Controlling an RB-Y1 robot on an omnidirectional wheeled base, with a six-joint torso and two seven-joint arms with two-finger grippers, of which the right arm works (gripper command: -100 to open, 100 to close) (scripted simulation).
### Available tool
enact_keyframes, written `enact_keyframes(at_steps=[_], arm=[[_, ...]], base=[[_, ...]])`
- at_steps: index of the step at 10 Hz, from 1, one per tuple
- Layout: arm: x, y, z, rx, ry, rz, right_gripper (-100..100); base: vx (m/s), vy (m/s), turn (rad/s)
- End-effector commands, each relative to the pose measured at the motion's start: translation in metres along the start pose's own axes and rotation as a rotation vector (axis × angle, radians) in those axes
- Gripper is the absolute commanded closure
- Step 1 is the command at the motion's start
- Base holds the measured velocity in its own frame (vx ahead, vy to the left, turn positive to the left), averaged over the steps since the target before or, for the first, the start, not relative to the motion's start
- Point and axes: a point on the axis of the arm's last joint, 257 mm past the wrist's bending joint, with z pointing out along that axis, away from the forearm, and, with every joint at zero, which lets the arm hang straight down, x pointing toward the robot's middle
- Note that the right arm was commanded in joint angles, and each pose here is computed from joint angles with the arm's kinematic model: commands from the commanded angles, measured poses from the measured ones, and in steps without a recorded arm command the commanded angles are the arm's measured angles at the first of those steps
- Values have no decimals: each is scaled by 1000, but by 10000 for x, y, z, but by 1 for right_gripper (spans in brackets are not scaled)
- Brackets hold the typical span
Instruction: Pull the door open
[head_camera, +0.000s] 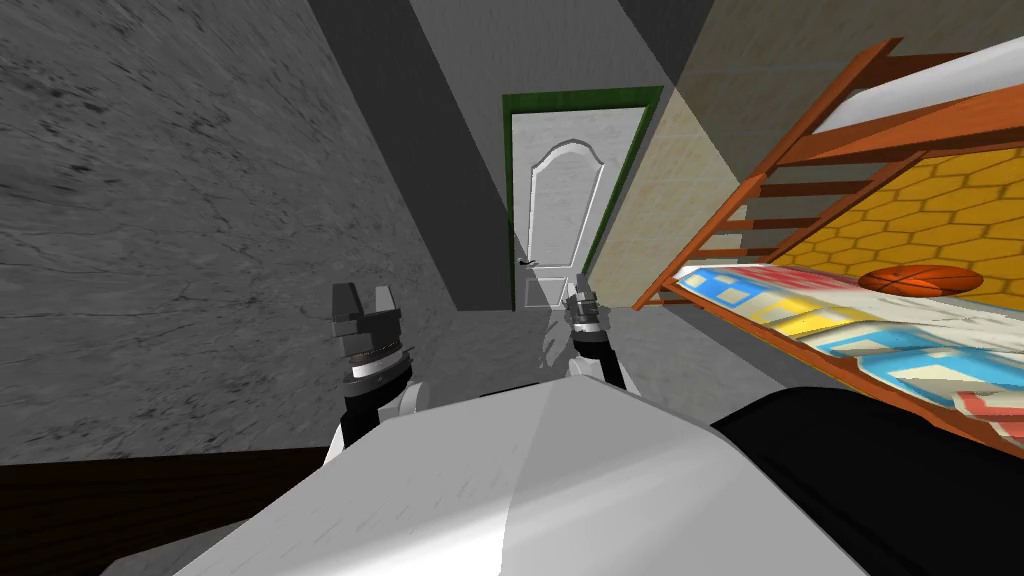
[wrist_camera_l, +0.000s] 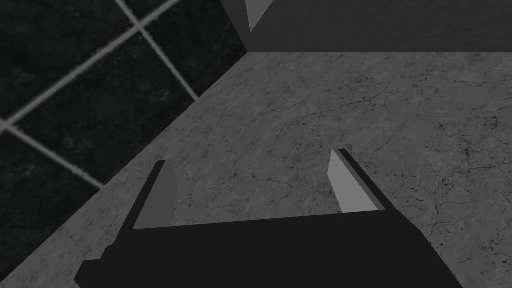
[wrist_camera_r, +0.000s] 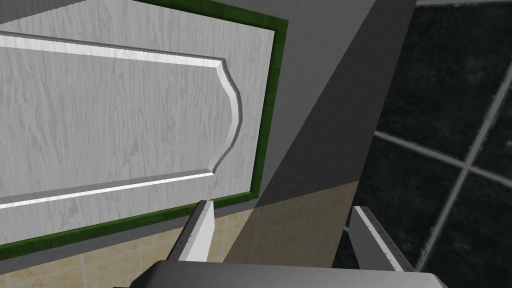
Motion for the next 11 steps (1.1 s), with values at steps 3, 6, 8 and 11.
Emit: enact_keyframes(at_steps=[3, 6, 8, 11], arm=[[8, -243, -15, 30, 14, -6, -100], [6, -411, -27, 50, 21, -10, -100], [0, -540, -37, 66, 26, -14, -100], [-20, -765, -55, 95, 33, -20, -100]], base=[[62, 1, 34], [75, 6, 26], [73, -1, 34], [73, 2, 37]])
